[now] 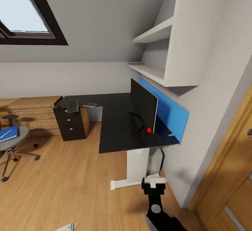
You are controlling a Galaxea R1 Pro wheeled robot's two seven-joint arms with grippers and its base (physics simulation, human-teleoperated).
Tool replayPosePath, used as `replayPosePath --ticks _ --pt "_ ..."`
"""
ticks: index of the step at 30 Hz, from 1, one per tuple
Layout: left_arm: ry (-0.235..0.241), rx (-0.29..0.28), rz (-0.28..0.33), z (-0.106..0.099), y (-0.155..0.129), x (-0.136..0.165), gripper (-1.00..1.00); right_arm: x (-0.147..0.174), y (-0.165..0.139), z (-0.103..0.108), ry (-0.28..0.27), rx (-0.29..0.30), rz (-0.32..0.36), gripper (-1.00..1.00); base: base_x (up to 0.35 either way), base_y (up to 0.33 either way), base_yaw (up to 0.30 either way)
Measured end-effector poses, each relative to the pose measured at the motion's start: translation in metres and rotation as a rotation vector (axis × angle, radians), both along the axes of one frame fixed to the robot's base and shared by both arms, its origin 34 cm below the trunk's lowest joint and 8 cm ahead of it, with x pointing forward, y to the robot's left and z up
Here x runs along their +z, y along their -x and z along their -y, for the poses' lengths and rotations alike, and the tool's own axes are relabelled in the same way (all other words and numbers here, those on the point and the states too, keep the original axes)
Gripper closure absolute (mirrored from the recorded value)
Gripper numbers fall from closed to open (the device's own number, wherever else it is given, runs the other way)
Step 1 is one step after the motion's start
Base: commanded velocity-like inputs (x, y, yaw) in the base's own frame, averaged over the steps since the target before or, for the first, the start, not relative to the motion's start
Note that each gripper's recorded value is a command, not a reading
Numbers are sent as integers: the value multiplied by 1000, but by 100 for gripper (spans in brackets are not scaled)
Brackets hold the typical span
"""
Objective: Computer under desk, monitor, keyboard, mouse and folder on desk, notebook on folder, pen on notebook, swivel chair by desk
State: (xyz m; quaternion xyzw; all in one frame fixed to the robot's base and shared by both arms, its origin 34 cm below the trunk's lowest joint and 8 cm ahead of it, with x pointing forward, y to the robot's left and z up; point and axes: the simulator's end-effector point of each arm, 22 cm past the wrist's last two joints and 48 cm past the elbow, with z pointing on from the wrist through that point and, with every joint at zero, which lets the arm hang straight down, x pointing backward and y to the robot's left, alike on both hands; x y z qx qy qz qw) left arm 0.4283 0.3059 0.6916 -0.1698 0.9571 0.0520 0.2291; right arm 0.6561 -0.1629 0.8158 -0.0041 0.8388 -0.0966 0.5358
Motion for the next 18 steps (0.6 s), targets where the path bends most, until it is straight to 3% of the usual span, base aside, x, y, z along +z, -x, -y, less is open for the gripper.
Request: replayPosePath --ticks 6,10,12,14,15,18 --pt "-28 -5 -46 -2 36 -33 -100 -37 28 -4 1 29 -60 -100 -7 322 0" --pt "-51 1 -38 -3 60 -51 -100 -65 58 -15 -27 80 -84 -100 -1 324 52" --pt "-76 5 -31 -12 75 -60 -100 -77 74 -7 -29 94 -85 -100 0 323 204" --pt "-89 -4 -23 -14 77 -61 -100 -79 78 -5 -31 91 -88 -100 0 311 237" --pt "-135 -54 23 -15 76 -60 -100 -88 87 7 -60 29 -112 -100 0 291 232" --pt "-142 -71 28 -12 78 -62 -100 -91 90 11 -72 5 -121 -100 0 258 124"
